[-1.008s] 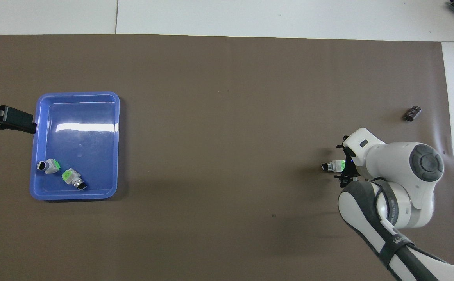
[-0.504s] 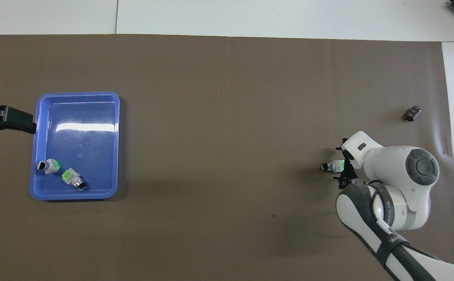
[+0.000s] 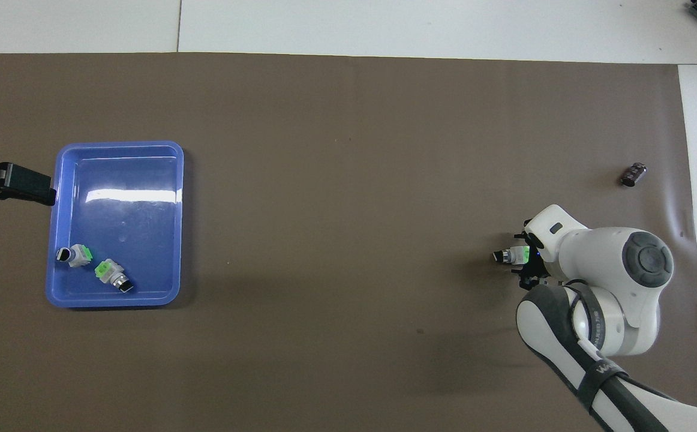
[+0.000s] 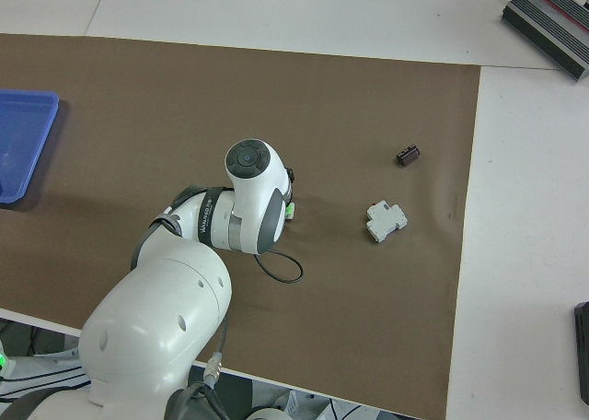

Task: Turn and place switch with both arms
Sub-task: 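Close the right gripper on the switch and lift it, then carry the switch toward the tray while the left gripper reaches toward it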

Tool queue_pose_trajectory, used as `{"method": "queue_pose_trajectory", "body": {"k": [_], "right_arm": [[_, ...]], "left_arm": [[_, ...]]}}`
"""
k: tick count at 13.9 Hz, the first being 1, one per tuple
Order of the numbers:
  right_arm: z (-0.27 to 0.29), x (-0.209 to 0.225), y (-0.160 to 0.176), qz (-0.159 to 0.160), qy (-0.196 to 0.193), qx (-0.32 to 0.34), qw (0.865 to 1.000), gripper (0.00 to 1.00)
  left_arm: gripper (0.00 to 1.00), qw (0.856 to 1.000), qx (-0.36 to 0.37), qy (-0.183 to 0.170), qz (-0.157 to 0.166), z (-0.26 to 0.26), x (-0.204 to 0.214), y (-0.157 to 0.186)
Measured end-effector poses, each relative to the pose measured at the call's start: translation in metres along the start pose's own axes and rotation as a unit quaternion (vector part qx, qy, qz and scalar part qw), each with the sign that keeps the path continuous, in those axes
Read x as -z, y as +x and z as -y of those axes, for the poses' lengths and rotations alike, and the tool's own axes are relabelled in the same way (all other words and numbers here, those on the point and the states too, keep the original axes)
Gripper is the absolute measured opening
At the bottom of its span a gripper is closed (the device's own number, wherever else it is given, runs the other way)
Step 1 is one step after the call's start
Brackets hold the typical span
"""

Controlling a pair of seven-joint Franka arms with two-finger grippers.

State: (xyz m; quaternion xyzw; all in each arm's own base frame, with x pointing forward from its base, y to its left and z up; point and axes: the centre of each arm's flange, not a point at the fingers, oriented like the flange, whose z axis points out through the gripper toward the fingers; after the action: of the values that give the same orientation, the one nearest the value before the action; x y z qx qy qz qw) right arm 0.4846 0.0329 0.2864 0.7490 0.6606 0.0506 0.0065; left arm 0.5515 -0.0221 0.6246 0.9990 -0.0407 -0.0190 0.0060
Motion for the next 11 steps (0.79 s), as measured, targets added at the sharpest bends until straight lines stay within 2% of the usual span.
{"method": "queue_pose_trajectory", "body": {"k": [1, 4, 7, 8, 11], "right_arm": [[0.0, -0.001, 0.0, 0.0, 0.001, 0.0, 1.0, 0.73], [0.001, 0.0, 0.0, 0.0, 0.001, 0.0, 1.0, 0.41], [0.001, 0.0, 0.0, 0.001, 0.002, 0.005, 1.0, 0.41], [0.002, 0.0, 0.004, 0.001, 0.005, 0.027, 1.0, 0.41], [-0.007, 0.02, 0.048, -0.008, 0.015, 0.083, 0.996, 0.41]], "left_arm": [[1.0, 1.0, 0.0, 0.0, 0.003, -0.001, -0.001, -0.001], [1.0, 1.0, -0.004, 0.0, 0.006, -0.004, -0.001, -0.001], [1.0, 1.0, -0.002, 0.0, 0.006, -0.002, -0.001, -0.001], [1.0, 1.0, -0.002, 0.0, 0.006, -0.002, -0.001, -0.001], [1.0, 1.0, -0.002, 0.0, 0.005, -0.002, 0.0, -0.002]]}}
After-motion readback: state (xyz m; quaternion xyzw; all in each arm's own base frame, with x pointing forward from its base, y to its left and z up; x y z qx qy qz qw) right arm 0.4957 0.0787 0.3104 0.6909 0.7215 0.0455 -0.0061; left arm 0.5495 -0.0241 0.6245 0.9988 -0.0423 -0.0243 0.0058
